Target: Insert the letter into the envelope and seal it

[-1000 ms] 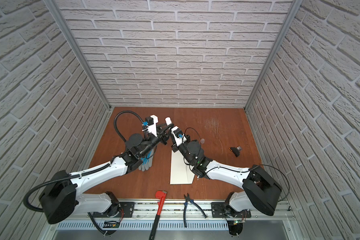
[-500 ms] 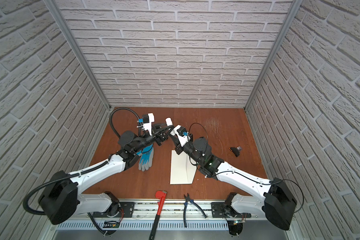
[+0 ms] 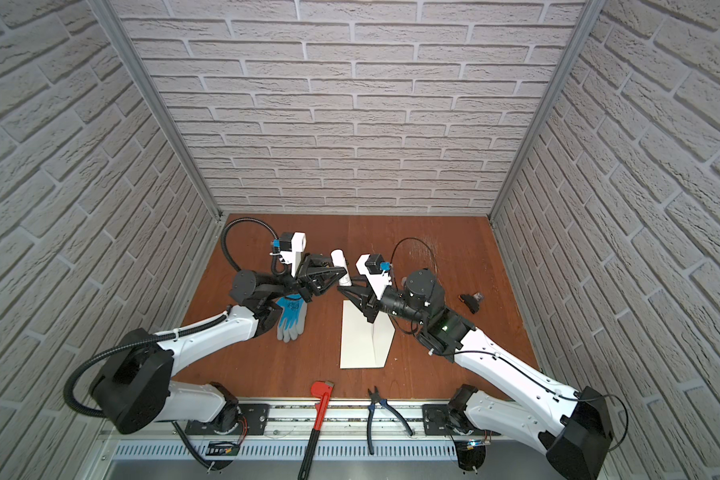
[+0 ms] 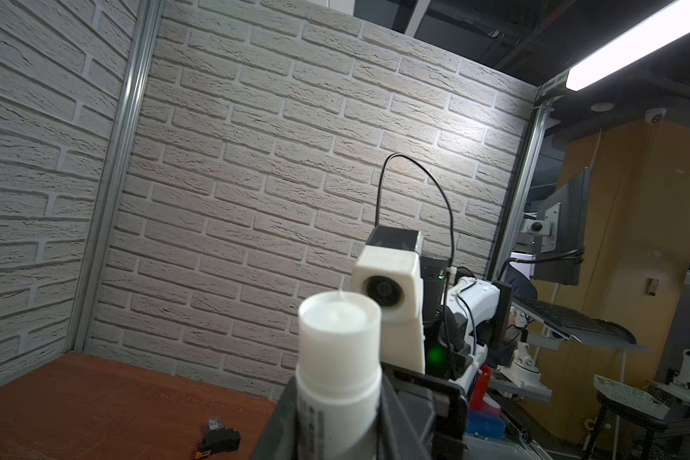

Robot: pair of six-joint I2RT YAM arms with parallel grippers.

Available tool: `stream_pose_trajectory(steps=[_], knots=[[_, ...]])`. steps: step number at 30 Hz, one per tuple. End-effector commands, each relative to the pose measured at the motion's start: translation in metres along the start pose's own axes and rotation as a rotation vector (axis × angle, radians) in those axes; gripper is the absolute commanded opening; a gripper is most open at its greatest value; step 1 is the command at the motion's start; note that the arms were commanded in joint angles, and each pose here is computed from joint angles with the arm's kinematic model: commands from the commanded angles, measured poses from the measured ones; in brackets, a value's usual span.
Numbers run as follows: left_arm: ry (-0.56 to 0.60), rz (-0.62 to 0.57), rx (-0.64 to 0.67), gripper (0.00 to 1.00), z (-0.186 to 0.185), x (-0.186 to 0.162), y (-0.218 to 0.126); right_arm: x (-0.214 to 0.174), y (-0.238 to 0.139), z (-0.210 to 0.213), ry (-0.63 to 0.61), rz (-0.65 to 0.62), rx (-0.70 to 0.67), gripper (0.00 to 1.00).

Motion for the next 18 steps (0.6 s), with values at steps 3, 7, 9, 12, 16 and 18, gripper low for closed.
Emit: stream_pose_trajectory(steps=[3, 7, 9, 12, 16, 18], knots=[[0.069, -0.016, 0.155, 0.0, 0.017, 0.0, -0.005, 0.02, -0.007, 0.007, -0.159, -0.042, 0.008, 0.58], [0.193, -0.064, 0.43, 0.0, 0.037, 0.011, -0.013, -0.003, -0.006, -0.018, -0.214, -0.001, -0.176, 0.65], [0.252, -0.096, 0.566, 0.0, 0.047, 0.017, -0.02, -0.008, -0.007, -0.028, -0.251, -0.035, -0.264, 0.65], [0.308, -0.154, 0.673, 0.0, 0.053, 0.022, -0.024, -0.014, -0.005, -0.04, -0.264, -0.054, -0.381, 0.63], [0.342, -0.189, 0.719, 0.0, 0.057, 0.022, -0.017, -0.015, 0.006, -0.048, -0.262, -0.096, -0.457, 0.58], [0.348, -0.207, 0.728, 0.0, 0.06, 0.021, -0.014, -0.014, 0.014, -0.05, -0.262, -0.117, -0.484, 0.56]])
Point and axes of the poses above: each gripper's point midway between its finger pads, its own y axis out along the fingers, its own z axis along the line the jaws close on, x = y × z, the point moved 3 cm from there along -y, back along the fingers, and after that the axes turned 11 degrees about -y, right-handed, at the moved point
